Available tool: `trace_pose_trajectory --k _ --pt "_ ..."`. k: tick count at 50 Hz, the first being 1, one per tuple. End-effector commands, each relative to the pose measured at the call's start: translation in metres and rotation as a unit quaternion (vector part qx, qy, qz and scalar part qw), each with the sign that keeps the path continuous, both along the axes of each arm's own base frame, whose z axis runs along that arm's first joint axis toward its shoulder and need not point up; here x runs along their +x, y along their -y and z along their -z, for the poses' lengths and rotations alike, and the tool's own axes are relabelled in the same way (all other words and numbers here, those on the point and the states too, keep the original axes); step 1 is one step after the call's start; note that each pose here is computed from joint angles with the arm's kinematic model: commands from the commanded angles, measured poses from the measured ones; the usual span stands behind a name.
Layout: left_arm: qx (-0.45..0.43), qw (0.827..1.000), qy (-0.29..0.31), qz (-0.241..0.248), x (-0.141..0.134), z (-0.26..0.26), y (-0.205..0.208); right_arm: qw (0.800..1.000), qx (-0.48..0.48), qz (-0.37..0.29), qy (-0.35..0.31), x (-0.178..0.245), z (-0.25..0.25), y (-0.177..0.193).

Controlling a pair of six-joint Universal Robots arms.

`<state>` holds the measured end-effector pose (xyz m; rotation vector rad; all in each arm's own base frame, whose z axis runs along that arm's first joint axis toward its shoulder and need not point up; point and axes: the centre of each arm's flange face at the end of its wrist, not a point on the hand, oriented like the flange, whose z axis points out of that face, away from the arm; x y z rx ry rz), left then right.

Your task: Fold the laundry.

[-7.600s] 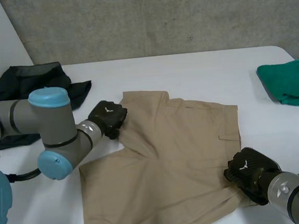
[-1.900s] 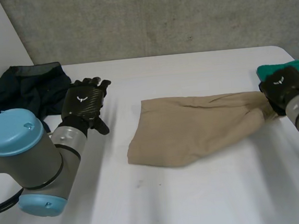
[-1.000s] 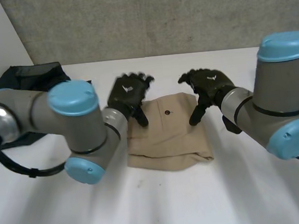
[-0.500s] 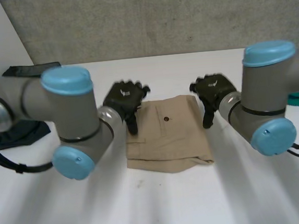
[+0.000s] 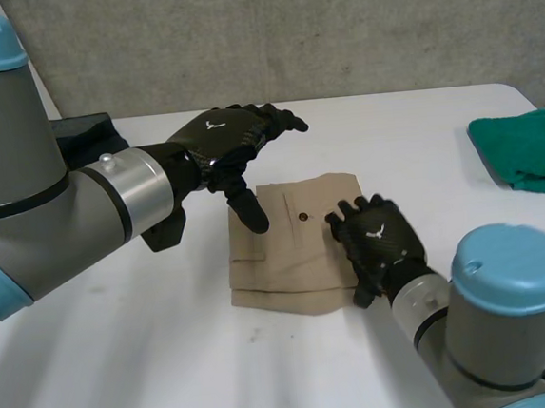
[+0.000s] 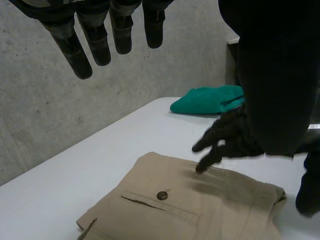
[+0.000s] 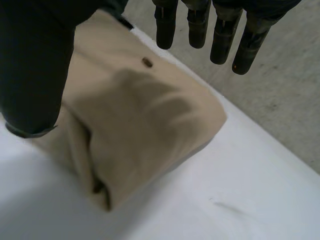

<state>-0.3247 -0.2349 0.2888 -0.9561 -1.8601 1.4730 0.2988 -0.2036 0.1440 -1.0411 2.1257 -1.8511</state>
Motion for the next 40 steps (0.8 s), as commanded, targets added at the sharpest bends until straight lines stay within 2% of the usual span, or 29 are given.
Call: trace_pose_trajectory --k 1,10,33,40 --pt "-0.002 1.0 0.003 -0.001 -0.002 0.003 -0.001 1.0 0.001 -0.006 -0.005 0.012 0.031 0.014" --pt "0.002 1.0 0.004 -0.002 -0.001 0.005 0.0 1.0 -0.011 -0.007 -0.011 0.023 0.043 0.029" --pt "0.007 1.0 0.005 0.0 -0.001 0.008 -0.003 0.996 -0.086 -0.019 0.035 0.059 0.021 0.077" --pt "0.008 1.0 0.003 0.01 -0.005 0.007 -0.009 0.994 -0.094 -0.037 0.044 0.048 0.017 0.104"
